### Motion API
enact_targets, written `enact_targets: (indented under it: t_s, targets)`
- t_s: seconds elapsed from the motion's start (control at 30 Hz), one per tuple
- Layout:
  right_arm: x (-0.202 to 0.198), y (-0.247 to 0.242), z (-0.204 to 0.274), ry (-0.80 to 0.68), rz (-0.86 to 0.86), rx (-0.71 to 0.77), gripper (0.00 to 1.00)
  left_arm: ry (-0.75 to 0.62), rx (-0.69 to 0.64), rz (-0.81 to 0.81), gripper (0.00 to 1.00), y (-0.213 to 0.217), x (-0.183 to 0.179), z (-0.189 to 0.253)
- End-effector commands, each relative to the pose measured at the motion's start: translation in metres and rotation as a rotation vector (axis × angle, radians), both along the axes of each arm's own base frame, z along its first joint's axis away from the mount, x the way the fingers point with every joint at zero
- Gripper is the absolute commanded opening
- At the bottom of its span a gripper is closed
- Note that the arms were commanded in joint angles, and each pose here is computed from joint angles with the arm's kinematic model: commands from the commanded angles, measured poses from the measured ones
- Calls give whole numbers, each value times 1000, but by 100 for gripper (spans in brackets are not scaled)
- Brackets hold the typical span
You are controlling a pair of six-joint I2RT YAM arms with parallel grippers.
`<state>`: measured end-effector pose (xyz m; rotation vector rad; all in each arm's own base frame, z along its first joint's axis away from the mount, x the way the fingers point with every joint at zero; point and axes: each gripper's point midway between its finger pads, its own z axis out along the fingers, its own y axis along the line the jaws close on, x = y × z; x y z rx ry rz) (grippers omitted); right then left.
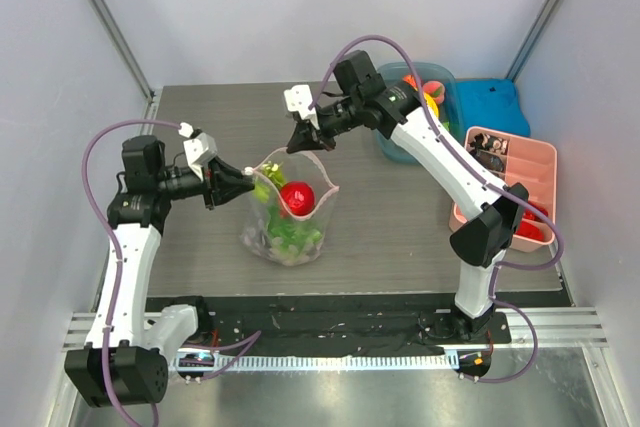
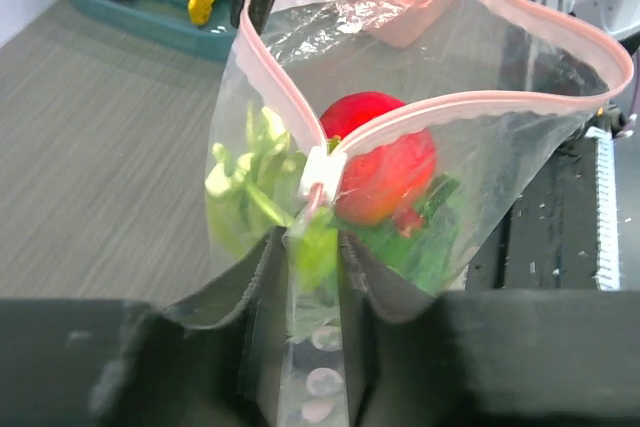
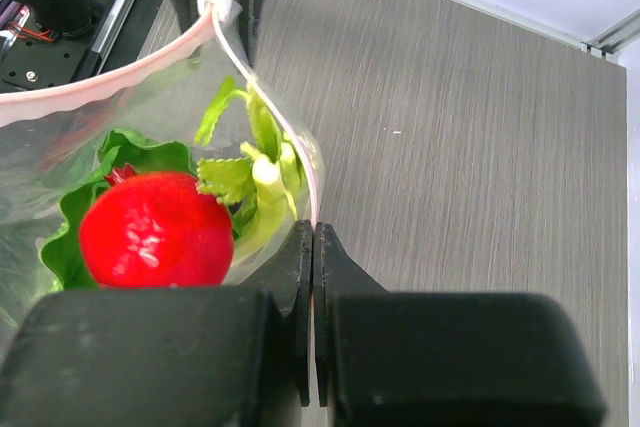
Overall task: Place the food in the zip-top bag and seal the zipper
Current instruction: Zip the zipper food storage bag at the center of the board.
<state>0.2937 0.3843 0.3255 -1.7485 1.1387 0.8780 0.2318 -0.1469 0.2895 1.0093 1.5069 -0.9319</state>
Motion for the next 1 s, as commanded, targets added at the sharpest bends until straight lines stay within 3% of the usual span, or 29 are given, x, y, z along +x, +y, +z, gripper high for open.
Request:
enact_targets:
  t_s: [0.0, 0.07, 0.1, 0.13, 0.23, 0.3, 0.5, 0.97]
  targets:
    - [-15, -1, 30, -91, 48, 86, 1, -32, -16, -14, 20, -2, 5, 13]
    - [-16, -3, 33, -116, 39, 92, 2, -20, -25, -9, 6, -2, 5, 17]
    - [-16, -3, 30, -110, 30, 85, 10, -20, -25, -1, 1, -2, 6, 20]
    - [-14, -4, 32, -100, 8, 88, 35, -9, -29, 2, 0, -2, 5, 21]
    - [-7, -4, 53, -102, -59, 115, 69, -1, -30, 27, 0, -1, 6, 25]
    - [-2, -3, 80, -69, -127, 167, 76, 1, -34, 34, 0, -1, 6, 30]
    - [-22, 10, 127, 106, -120, 280, 79, 30, -42, 58, 0, 0, 11, 35]
    - [-64, 68, 78, 161, -54, 171, 65, 32, -44, 89, 0, 0, 11, 43]
